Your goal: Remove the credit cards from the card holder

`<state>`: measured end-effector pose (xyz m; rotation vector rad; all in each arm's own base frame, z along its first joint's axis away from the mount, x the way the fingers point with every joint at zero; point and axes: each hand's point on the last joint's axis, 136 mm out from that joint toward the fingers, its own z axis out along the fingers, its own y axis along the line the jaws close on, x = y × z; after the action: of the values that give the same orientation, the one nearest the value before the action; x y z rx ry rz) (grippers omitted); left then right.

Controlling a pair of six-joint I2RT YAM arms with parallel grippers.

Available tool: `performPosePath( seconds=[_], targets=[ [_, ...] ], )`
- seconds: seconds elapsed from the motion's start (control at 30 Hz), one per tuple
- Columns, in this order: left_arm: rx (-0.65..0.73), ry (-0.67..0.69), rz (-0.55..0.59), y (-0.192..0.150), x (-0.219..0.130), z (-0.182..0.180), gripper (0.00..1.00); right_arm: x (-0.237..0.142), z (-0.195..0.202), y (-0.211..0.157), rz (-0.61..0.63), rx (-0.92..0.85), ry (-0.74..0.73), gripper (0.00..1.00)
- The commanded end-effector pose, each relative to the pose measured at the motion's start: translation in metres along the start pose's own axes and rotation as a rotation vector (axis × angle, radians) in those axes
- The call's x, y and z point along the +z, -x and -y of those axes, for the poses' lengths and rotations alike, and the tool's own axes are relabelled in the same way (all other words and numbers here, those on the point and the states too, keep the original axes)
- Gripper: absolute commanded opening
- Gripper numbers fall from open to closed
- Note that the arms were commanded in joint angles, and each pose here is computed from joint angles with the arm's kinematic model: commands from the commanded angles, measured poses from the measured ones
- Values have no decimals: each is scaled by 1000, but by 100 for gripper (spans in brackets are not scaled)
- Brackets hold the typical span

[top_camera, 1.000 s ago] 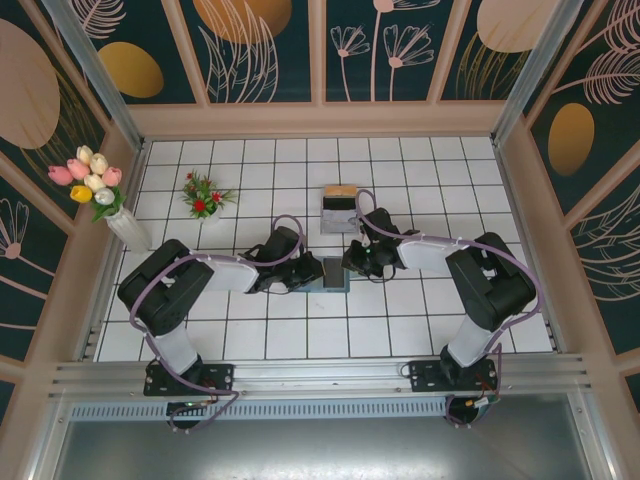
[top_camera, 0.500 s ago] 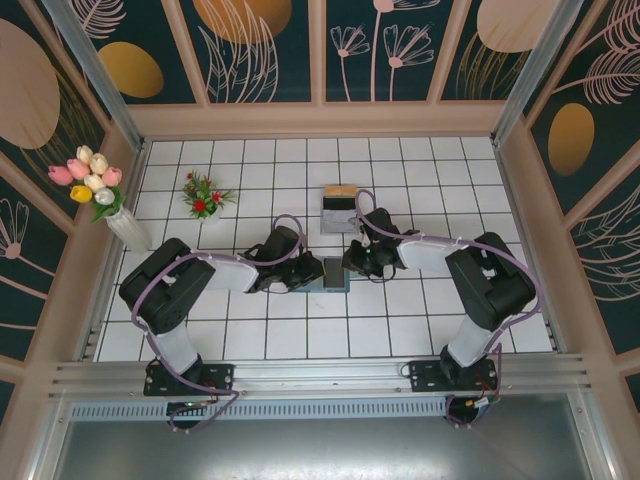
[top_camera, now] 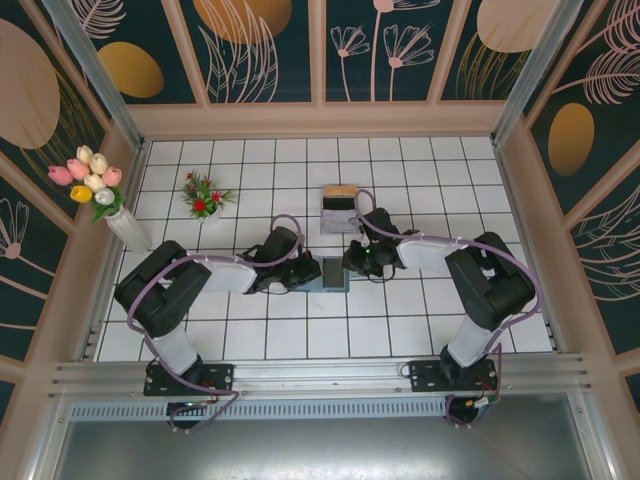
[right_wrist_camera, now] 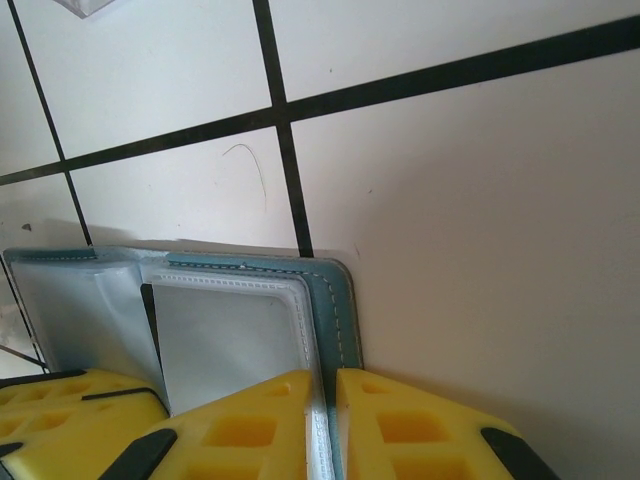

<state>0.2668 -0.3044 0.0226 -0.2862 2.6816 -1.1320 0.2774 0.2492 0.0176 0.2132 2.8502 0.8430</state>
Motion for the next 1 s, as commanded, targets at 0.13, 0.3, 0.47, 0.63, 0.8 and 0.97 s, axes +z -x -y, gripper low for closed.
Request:
performPosePath(
  seconds=[0.13, 0.3, 0.47, 0.63, 0.8, 0.97],
  targets=[
    [30, 29, 49, 9, -15, -2, 0, 8, 27, -16, -51, 27, -94, 17],
    [48, -47, 19, 5, -13, 13, 3, 9, 24, -17, -63, 20, -78, 17],
    [69, -120, -31, -1, -8, 27, 14, 10, 19, -18, -73, 8, -50, 17],
    [40, -18, -57, -4, 3, 3, 16, 12, 17, -18, -79, 5, -42, 17],
    [21, -15, -91, -11, 11, -5, 19, 13, 19, -19, -85, 5, -48, 17],
    [20, 23, -78, -9, 11, -12, 21, 14, 19, -20, -89, 6, -47, 17]
  ],
)
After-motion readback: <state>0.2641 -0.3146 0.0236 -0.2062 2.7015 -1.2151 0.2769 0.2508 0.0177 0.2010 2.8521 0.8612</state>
